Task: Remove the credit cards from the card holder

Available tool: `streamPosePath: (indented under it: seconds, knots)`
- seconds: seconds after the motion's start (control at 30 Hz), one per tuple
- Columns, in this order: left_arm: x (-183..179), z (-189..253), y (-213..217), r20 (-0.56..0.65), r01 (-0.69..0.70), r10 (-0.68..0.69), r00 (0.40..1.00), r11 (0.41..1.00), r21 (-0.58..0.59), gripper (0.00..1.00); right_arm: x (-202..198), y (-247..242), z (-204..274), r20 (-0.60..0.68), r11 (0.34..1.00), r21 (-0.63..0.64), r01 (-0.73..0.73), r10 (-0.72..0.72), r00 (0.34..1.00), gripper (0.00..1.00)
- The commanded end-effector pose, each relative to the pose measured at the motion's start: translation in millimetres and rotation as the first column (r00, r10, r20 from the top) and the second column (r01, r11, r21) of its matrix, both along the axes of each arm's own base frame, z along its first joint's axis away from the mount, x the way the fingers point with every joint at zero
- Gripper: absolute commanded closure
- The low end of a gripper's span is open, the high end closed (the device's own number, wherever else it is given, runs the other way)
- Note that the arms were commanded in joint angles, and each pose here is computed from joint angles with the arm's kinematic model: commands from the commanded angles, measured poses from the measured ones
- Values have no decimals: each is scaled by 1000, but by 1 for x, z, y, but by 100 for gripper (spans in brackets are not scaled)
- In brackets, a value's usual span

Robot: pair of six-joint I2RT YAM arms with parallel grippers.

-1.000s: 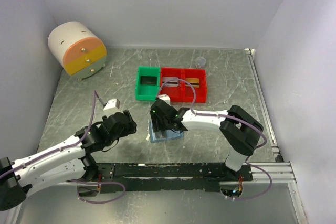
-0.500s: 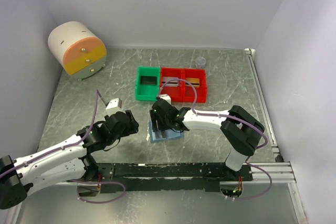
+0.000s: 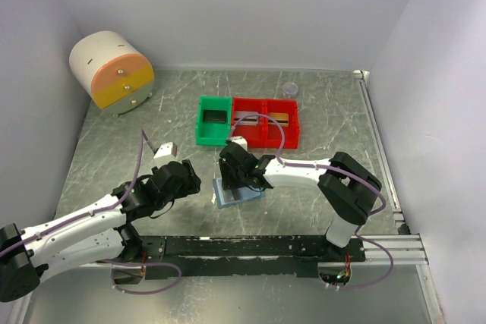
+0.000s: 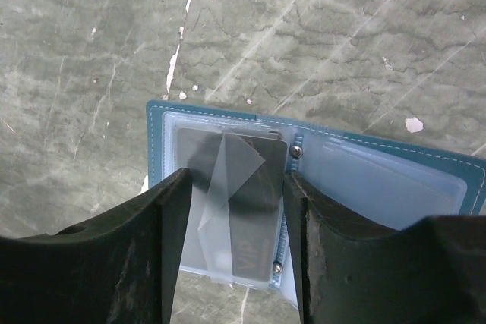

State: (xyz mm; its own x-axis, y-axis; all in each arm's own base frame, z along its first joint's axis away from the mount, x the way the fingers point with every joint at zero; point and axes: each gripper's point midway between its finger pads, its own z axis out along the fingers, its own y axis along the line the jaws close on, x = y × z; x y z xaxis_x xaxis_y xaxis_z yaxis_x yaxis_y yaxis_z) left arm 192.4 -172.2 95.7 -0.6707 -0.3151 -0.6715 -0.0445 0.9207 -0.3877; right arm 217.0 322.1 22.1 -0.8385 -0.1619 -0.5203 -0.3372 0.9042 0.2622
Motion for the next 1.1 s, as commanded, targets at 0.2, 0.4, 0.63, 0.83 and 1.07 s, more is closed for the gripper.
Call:
streamPosePath:
  seconds: [0.2,0.4,0.63,0.83,1.07]
  knots:
    - [2,7,-6,11,13,-12,1000,1000,-26,23,-5,-11,-13,-23,997,-79,1,-3,1000,37]
    - [1,7,-1,18,-5,6,1000,999,-42,23,-4,-16,-24,-10,987,-160,-10,9,1000,35]
    - [0,7,3,23,-17,18,1000,999,-45,24,-4,-18,-29,4,980,-199,-10,11,1000,41]
    - [-1,7,1,20,-7,8,1000,999,-44,24,-16,9,-18,-52,998,-33,-59,57,997,50]
    - [-4,14,-22,50,103,-98,994,988,-118,23,-18,9,-16,-103,995,91,-31,41,994,51]
